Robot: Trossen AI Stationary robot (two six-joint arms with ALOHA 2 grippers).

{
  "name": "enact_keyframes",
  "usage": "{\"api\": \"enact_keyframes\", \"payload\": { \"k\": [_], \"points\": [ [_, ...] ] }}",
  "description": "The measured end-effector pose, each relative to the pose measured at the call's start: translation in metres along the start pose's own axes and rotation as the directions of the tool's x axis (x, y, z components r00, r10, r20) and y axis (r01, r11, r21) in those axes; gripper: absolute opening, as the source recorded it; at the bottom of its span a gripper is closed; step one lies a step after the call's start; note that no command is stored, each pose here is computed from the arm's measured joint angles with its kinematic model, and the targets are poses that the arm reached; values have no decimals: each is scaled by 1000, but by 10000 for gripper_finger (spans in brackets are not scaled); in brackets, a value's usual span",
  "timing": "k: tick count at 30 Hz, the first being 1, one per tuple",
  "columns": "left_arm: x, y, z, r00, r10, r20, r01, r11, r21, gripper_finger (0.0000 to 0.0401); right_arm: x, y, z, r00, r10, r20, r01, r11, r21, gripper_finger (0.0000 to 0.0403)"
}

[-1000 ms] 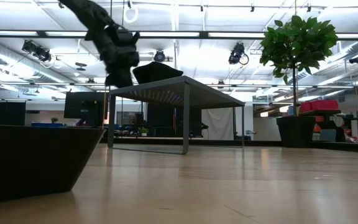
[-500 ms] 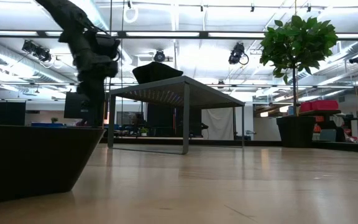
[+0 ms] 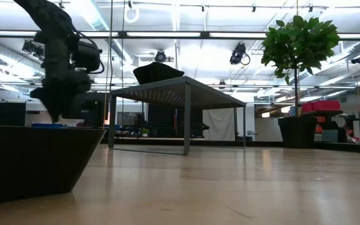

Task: Pick & Place Mini shaped plates
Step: Stack the black square shaped plate on top of the black square shaped plate on the shelf

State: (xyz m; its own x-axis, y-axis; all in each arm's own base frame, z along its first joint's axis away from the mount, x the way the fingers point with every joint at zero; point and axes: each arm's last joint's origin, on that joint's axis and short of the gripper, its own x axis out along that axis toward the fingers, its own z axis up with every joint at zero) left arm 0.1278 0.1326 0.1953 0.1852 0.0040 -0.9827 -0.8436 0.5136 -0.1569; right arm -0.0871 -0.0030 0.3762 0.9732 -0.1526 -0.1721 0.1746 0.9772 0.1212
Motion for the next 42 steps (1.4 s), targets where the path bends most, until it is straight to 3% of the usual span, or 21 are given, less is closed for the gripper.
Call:
{"api": "enact_keyframes", "payload": {
  "k": [13, 21, 31, 42],
  "points": [
    [36, -3, -29, 994, 40, -100, -51, 993, -105, 190, 0, 0, 0, 1000, 0, 0, 0, 1000, 0, 20],
    [46, -9, -29, 999, 17, -38, -26, 974, -227, 190, 0, 0, 0, 1000, 0, 0, 0, 1000, 0, 20],
    [59, -13, -37, 1000, 10, -23, -16, 966, -260, 188, 0, 0, 0, 1000, 0, 0, 0, 1000, 0, 20],
    [59, -14, -37, 1000, 8, -17, -13, 965, -263, 101, 0, 0, 0, 1000, 0, 0, 0, 1000, 0, 20]
  ]
}}
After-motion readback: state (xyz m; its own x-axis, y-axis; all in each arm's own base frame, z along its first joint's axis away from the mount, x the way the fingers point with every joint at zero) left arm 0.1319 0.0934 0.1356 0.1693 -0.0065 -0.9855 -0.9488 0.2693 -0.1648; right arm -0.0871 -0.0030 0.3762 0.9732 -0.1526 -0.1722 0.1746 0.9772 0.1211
